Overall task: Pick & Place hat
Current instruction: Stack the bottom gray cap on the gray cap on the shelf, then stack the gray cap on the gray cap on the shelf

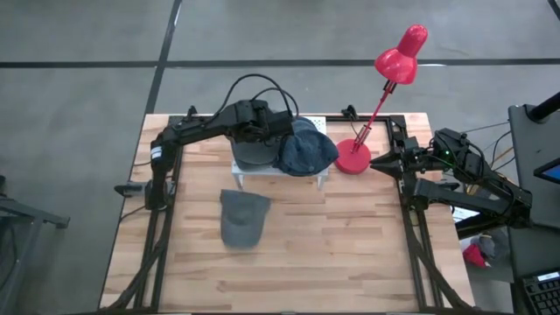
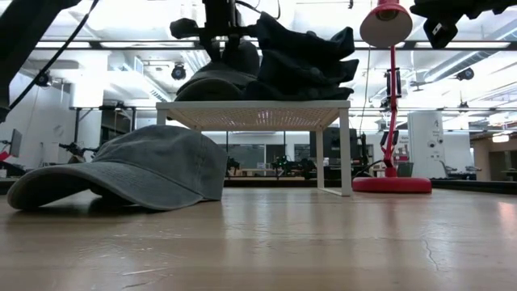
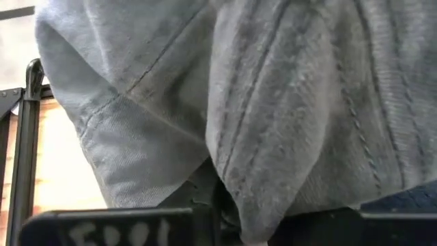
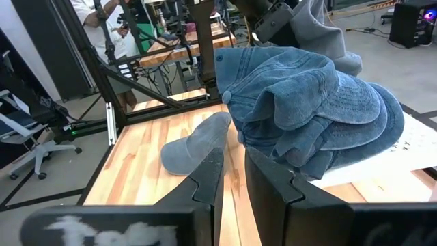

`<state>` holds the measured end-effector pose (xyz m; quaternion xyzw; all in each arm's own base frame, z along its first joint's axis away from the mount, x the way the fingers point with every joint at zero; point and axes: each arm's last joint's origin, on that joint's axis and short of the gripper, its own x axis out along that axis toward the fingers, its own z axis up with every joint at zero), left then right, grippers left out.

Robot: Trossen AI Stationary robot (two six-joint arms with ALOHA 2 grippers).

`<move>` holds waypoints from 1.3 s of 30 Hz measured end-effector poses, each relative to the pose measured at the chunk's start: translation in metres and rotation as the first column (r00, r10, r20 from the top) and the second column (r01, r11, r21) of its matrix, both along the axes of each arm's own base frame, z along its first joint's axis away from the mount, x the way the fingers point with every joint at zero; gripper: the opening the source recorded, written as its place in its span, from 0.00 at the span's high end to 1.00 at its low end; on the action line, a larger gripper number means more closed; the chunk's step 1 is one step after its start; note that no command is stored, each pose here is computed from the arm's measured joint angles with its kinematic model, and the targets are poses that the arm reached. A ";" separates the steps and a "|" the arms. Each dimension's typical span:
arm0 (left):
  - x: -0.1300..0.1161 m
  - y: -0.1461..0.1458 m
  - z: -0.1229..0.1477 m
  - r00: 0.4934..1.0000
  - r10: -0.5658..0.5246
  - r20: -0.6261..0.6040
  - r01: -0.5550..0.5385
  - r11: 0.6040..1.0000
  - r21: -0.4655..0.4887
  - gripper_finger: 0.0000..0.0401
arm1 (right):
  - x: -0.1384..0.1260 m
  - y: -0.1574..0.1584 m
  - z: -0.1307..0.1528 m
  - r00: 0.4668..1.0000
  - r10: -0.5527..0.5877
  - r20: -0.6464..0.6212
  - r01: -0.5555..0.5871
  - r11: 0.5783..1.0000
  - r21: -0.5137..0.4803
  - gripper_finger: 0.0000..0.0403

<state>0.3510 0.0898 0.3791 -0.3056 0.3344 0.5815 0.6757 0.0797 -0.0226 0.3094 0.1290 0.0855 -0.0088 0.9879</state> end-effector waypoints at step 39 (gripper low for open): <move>-0.059 -0.077 0.074 0.940 -0.222 0.259 0.218 0.975 0.045 0.65 | 0.000 0.000 0.000 1.000 0.000 0.002 0.000 1.000 -0.001 0.85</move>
